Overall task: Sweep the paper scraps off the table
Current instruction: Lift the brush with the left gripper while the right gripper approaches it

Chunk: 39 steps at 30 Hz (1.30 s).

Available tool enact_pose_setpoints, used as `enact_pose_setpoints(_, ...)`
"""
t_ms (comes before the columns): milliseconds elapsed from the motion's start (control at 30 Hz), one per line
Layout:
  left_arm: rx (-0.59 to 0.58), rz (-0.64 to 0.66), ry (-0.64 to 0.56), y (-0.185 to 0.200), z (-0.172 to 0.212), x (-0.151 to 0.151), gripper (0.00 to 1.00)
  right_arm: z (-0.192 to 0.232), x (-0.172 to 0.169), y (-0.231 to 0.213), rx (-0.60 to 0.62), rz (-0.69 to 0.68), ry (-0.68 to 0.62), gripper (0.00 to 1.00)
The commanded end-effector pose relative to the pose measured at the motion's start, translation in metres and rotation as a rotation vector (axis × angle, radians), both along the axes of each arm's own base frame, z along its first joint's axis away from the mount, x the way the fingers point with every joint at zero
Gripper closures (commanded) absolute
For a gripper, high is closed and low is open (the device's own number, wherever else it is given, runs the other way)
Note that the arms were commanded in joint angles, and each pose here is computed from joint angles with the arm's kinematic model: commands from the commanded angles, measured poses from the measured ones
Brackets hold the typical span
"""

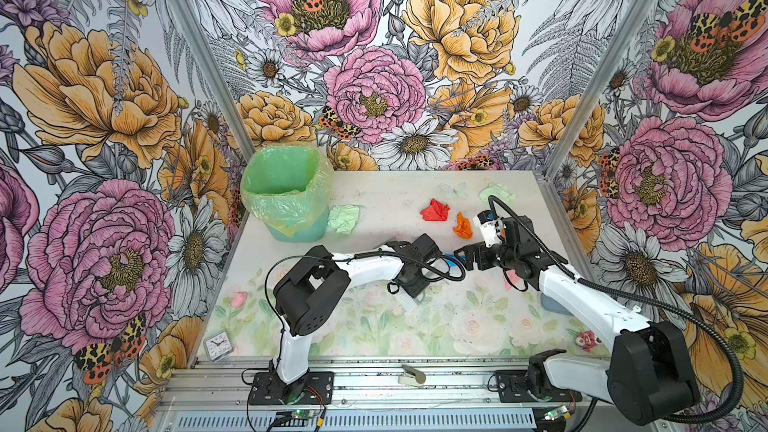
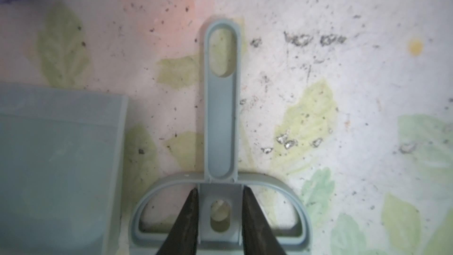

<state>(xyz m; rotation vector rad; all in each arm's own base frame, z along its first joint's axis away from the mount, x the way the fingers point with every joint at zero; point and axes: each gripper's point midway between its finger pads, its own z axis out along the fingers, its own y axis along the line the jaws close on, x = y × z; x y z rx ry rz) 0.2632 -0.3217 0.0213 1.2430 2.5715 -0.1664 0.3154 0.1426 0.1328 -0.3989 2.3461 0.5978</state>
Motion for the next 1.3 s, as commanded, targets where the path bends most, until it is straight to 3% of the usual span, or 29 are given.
enact_pose_setpoints(0,0.038,-0.038,0.117,0.019,-0.016,-0.026,0.95,0.011,-0.004,0.012,0.042,0.07,-0.02,0.01)
enact_pose_setpoints(367,-0.054,-0.059,0.127,0.02,0.01,-0.029,1.0,0.024,-0.009,0.024,0.099,0.137,-0.021,0.01)
enact_pose_setpoints(767,-0.26,-0.115,0.1,0.009,0.076,-0.033,1.0,0.043,-0.031,0.051,0.251,0.312,0.001,0.02)
enact_pose_setpoints(1267,-0.556,-0.224,0.189,-0.001,0.141,-0.049,1.0,0.095,-0.063,0.076,0.419,0.541,-0.069,0.03)
